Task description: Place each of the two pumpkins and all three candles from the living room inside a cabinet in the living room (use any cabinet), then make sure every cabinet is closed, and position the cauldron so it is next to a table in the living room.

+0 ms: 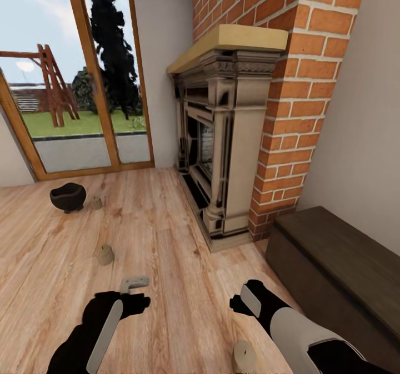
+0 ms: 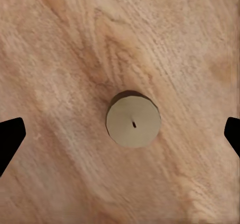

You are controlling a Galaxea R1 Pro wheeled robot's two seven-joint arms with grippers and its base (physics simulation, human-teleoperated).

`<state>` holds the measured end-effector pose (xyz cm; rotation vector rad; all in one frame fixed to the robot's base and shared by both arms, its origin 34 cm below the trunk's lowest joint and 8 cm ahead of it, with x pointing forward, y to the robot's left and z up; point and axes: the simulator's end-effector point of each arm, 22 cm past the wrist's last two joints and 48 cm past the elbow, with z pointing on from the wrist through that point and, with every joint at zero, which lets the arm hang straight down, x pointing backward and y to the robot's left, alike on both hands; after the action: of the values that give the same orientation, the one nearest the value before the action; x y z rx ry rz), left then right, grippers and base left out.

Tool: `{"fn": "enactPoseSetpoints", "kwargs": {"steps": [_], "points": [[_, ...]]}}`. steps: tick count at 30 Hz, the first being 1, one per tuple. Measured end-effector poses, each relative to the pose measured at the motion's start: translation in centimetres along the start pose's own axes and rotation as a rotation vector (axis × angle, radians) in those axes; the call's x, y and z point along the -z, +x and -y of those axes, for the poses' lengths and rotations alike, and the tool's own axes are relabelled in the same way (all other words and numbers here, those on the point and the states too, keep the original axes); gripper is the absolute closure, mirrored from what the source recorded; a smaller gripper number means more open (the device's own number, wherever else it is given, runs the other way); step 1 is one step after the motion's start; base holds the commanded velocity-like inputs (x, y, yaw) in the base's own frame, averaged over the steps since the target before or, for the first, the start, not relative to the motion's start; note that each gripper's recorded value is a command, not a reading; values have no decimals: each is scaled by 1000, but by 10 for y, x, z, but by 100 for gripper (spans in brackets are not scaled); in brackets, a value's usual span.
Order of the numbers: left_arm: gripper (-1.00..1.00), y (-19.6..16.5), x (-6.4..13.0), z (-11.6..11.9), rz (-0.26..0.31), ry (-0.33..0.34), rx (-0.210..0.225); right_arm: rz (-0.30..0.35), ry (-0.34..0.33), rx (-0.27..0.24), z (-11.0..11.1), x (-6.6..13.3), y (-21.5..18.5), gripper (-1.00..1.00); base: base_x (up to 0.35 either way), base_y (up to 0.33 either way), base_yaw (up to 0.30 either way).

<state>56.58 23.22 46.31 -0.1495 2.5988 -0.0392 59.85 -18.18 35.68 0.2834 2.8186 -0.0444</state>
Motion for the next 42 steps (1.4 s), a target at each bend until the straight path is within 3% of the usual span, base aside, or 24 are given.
{"fn": "enactPoseSetpoints", "kwargs": {"steps": [21, 42], "points": [[-100, 35, -34, -1, 0, 1, -3, 51, -2, -15, 1, -39, 12, -100, 0, 0, 0], [-100, 65, -65, -3, -85, -6, -4, -24, 12, -16, 4, -78, 42, -100, 0, 0, 0]]}}
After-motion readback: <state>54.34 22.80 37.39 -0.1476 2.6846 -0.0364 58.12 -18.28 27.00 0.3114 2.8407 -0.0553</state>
